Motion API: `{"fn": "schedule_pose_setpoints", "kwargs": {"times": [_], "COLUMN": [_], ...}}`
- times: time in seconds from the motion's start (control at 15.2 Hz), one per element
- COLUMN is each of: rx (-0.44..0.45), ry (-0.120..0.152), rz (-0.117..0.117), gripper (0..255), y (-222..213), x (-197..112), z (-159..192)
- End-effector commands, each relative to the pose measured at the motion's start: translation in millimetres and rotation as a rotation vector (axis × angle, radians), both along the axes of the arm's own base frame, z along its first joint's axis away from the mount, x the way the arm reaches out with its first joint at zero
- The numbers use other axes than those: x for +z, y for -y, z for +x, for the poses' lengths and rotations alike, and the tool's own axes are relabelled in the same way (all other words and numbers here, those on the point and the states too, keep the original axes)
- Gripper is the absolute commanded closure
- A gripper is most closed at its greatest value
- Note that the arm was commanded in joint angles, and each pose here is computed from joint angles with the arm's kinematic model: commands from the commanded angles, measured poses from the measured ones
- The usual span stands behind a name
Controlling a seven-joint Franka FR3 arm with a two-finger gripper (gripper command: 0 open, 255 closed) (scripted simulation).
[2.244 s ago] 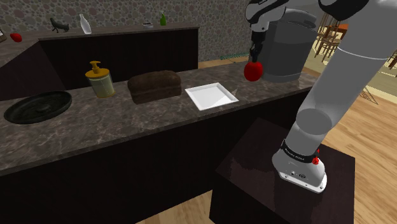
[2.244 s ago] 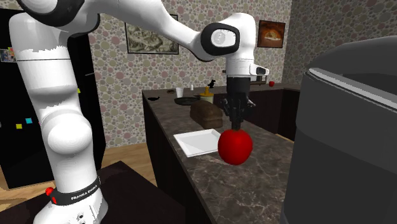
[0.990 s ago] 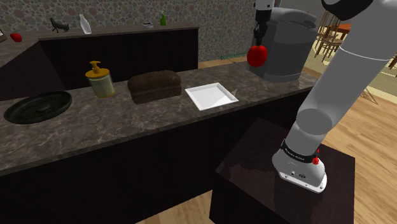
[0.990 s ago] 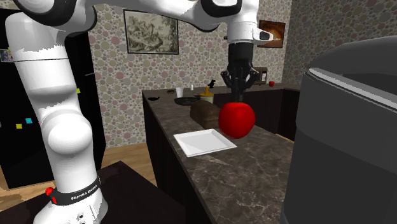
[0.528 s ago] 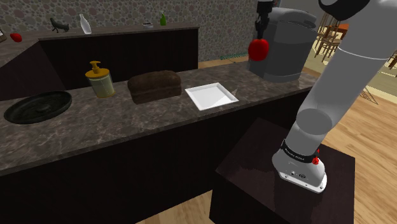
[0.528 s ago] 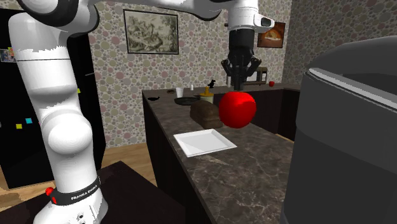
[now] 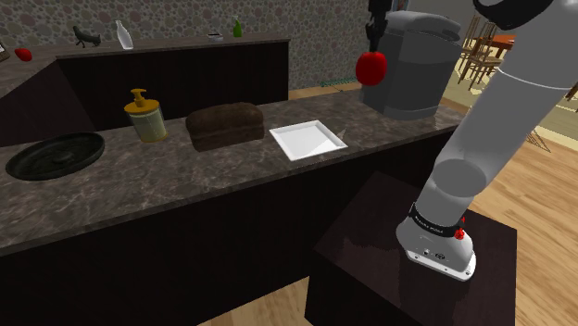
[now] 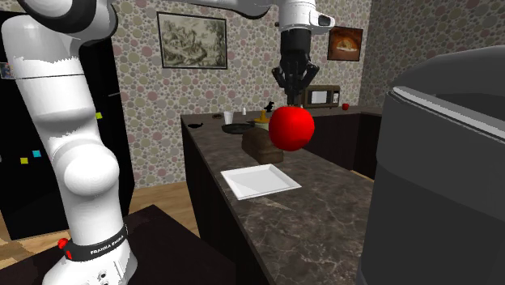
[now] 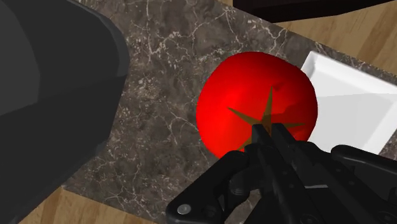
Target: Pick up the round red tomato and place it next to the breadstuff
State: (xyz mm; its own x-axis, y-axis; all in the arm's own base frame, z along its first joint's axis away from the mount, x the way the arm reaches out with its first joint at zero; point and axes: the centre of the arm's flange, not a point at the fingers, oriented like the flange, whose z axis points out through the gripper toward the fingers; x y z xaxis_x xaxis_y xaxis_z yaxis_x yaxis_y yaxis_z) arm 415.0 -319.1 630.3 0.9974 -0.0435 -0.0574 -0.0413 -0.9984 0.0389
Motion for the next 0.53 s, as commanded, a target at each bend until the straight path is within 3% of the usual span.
{"fn": "schedule_pose_setpoints", "kwargs": {"times": [0.0,0.46], "rx": [-0.002,-0.002], "ry": [0.0,0.0], "rz": [-0.001,-0.001], "gripper": [255,255], "y": [-24.9,-113.3], "x": [1.7,1.8], "z": [8.7,35.7]}}
